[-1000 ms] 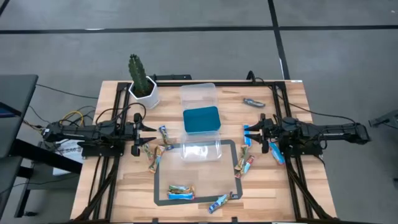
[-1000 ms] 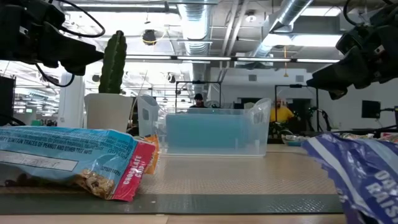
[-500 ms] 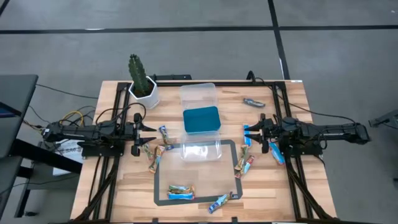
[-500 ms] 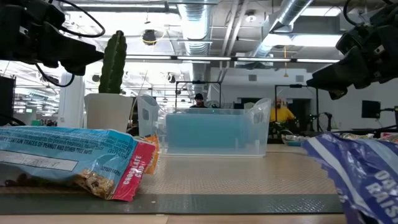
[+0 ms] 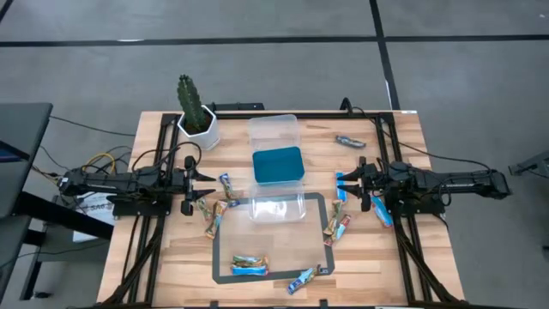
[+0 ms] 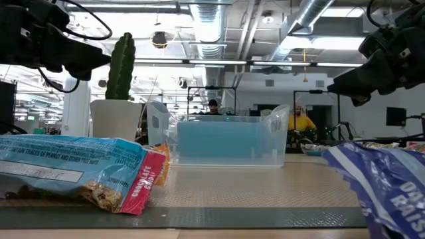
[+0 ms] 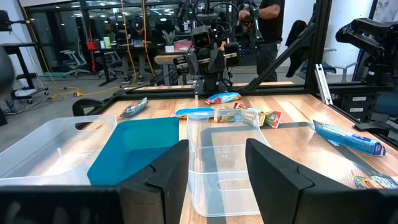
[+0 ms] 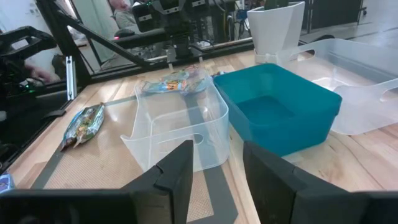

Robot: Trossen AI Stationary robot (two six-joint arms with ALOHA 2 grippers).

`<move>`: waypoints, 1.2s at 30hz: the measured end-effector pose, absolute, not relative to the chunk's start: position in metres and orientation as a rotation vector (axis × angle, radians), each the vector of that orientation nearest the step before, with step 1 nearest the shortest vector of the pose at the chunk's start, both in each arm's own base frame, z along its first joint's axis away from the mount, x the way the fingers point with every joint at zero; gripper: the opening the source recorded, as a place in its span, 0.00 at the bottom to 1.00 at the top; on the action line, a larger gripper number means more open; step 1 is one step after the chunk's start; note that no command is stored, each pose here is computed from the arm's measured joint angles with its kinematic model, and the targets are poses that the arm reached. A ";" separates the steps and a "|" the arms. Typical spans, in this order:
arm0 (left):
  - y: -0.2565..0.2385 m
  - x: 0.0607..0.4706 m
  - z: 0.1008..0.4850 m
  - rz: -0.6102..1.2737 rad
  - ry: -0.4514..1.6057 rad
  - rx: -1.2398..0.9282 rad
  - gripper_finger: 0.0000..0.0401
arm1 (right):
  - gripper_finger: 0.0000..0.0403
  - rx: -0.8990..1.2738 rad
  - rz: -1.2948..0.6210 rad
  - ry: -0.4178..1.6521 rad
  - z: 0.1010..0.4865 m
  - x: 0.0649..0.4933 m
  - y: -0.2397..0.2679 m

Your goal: Pick and place Granola Bars by type

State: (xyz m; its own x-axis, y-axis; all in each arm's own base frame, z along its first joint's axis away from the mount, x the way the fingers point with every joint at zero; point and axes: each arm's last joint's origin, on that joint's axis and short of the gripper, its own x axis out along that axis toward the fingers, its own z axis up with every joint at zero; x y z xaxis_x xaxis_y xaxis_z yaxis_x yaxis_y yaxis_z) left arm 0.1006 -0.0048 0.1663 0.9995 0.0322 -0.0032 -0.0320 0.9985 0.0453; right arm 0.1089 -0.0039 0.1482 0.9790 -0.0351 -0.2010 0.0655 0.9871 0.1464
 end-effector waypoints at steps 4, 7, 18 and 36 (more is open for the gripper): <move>-0.005 0.101 0.166 0.032 0.004 0.046 0.38 | 0.33 0.154 -0.051 0.199 0.148 0.109 -0.004; -0.005 0.101 0.166 0.032 0.004 0.045 0.38 | 0.33 0.153 -0.051 0.199 0.148 0.109 -0.004; -0.005 0.101 0.166 0.032 0.004 0.045 0.38 | 0.33 0.154 -0.051 0.199 0.148 0.109 -0.004; -0.005 0.101 0.166 0.032 0.003 -0.007 0.38 | 0.33 0.153 -0.051 0.199 0.148 0.109 -0.004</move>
